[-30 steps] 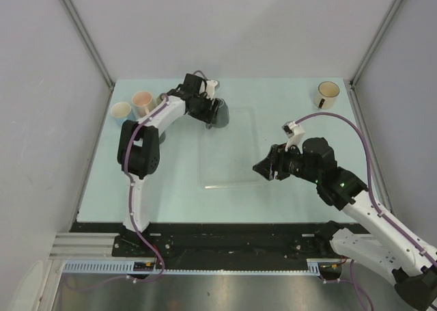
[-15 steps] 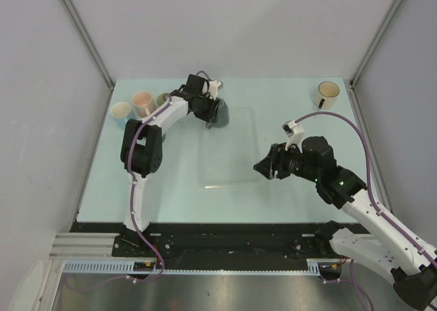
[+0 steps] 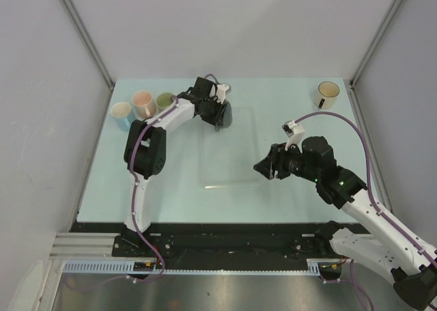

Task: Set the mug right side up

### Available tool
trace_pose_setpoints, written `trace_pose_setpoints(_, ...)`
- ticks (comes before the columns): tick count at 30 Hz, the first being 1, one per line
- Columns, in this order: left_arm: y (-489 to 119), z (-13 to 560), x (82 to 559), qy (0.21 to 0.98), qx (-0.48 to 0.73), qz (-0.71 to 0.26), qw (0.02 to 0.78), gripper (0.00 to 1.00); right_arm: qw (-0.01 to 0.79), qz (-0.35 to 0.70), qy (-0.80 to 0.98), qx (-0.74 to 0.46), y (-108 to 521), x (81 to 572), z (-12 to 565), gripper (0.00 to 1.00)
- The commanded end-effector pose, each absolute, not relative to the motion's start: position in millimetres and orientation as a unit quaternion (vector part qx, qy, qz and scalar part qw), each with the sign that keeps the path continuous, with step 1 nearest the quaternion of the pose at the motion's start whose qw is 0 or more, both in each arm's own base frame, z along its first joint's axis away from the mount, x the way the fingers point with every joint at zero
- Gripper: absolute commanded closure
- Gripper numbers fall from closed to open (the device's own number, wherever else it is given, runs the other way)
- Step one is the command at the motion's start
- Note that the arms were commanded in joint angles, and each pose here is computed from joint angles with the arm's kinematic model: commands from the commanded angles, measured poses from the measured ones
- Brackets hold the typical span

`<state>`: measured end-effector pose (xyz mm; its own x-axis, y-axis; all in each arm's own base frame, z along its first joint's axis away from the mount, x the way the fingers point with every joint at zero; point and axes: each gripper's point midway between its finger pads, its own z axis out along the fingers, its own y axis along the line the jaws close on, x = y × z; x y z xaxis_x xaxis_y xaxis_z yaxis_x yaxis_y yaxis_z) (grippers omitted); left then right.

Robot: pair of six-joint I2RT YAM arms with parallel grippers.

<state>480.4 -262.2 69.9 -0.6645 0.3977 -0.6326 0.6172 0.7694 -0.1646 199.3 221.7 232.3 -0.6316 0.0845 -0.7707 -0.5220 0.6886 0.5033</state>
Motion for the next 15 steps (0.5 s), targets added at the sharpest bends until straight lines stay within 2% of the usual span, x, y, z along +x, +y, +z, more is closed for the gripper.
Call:
trace_pose_setpoints(1,-263.6,78.1,473.0,0.888,0.305,-0.176,0.295,0.59,0.432,0.377,0.808,-0.134,221.7,203.3,253.8,0.43)
trace_pose_setpoints(8,-252.1,83.8,483.2,0.904,0.267,-0.137,0.305,0.39,0.432,0.376,0.809,-0.132,221.4,202.8,253.9,0.44)
trace_pose_setpoints(15,-252.2,97.9,490.1,0.907,0.242,-0.129,0.320,0.39,0.429,0.377,0.810,-0.131,222.2,202.9,252.8,0.44)
